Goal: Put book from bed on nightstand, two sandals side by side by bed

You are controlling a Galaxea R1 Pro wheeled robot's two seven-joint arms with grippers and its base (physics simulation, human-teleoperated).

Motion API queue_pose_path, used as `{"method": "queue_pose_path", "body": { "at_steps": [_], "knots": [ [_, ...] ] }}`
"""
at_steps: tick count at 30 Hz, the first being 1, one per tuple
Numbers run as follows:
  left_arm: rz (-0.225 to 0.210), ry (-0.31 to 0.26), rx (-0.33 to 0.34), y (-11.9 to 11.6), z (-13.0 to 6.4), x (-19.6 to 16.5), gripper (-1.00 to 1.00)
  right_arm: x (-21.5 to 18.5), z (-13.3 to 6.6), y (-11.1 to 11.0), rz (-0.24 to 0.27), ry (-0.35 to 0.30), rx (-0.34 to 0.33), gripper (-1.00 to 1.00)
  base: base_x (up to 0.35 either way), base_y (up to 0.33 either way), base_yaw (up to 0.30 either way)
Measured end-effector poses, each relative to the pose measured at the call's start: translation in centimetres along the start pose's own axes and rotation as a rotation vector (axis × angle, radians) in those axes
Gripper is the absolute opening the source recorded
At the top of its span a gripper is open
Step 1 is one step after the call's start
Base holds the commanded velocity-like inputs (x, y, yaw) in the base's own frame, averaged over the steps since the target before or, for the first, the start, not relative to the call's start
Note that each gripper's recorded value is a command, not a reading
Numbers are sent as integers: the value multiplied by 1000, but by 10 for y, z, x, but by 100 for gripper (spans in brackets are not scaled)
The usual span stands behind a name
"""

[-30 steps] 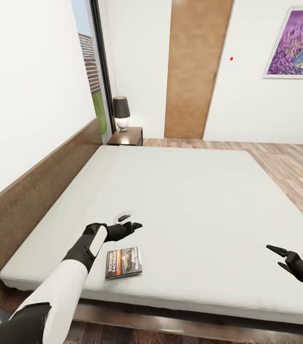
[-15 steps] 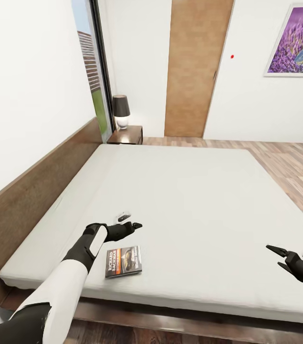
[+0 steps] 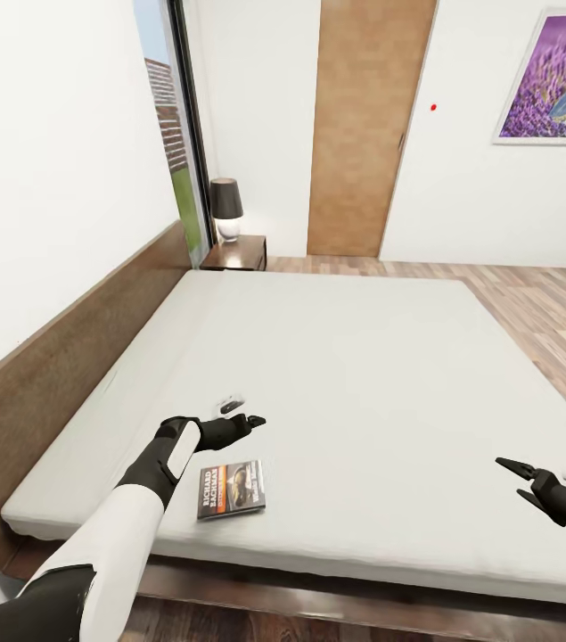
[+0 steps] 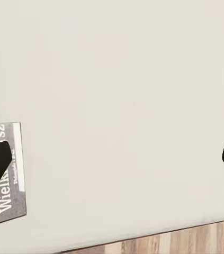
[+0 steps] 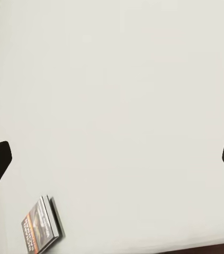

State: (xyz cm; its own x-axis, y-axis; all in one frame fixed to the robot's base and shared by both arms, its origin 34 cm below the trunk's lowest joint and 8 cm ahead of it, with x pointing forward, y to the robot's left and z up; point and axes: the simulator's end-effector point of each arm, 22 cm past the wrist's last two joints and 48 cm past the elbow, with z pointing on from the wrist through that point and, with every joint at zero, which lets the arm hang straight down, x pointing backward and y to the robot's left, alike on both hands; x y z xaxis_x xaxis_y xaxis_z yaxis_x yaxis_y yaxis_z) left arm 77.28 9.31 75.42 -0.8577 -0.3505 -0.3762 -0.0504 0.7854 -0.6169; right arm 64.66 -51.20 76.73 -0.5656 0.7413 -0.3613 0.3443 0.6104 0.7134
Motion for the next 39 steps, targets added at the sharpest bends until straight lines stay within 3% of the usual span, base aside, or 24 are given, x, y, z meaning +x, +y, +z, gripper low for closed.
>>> {"method": "queue_pose_path", "body": {
  "at_steps": [18, 27, 39],
  "knots": [
    [-1, 2, -1, 1, 1, 1, 100, 2, 1, 0, -1, 3, 0, 100, 0, 0, 0],
    [-8, 13, -5, 6, 6, 6, 100, 2, 7, 7, -27, 12, -10, 100, 0, 0, 0],
    [-18, 29, -12, 14, 13, 13, 100, 7, 11, 1, -26, 25, 2, 100, 0, 0, 0]
  ]
}}
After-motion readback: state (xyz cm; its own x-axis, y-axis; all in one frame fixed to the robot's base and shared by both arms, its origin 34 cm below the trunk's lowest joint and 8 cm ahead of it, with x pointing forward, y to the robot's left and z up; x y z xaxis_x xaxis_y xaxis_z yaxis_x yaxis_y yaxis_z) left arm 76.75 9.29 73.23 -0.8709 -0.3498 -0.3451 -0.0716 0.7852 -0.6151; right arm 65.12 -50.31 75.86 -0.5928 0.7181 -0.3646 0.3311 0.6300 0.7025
